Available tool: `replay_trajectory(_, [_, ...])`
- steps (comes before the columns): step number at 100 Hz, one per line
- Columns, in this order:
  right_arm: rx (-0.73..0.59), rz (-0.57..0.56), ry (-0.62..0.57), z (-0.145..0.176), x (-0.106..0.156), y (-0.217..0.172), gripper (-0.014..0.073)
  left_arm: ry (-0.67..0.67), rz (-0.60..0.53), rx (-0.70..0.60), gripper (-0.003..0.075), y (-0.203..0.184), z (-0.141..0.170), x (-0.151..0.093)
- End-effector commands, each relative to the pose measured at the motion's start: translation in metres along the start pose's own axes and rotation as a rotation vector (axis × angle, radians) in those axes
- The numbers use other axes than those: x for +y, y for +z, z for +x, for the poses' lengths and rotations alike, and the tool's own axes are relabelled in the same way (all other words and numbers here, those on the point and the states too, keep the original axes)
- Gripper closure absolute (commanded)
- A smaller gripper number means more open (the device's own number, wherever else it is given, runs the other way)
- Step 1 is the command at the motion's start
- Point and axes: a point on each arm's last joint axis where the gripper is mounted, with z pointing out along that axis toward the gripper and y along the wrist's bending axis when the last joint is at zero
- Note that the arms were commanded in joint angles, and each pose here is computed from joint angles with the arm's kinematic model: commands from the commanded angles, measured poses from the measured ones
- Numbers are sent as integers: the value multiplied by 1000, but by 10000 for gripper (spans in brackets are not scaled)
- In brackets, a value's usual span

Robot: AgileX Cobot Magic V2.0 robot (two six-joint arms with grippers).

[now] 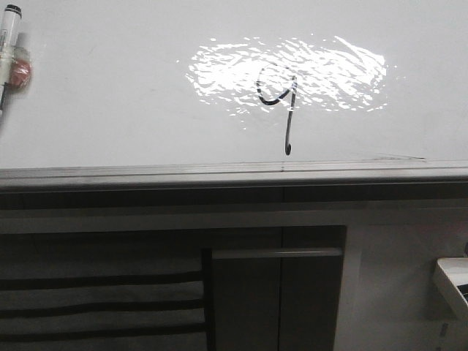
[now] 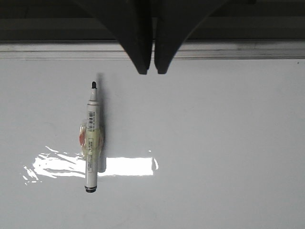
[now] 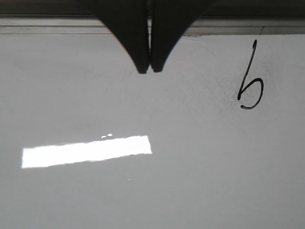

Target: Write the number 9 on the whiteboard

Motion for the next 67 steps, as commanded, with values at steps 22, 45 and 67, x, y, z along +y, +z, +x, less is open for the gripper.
replay_trajectory(22, [-125, 1, -7, -4, 0, -5, 667, -17, 7, -76, 741, -1, 1, 0])
replay_trajectory(45, [-125, 1, -7, -4, 0, -5, 667, -17, 7, -76, 741, -1, 1, 0])
replay_trajectory(67, [-125, 1, -7, -4, 0, -5, 667, -17, 7, -76, 741, -1, 1, 0])
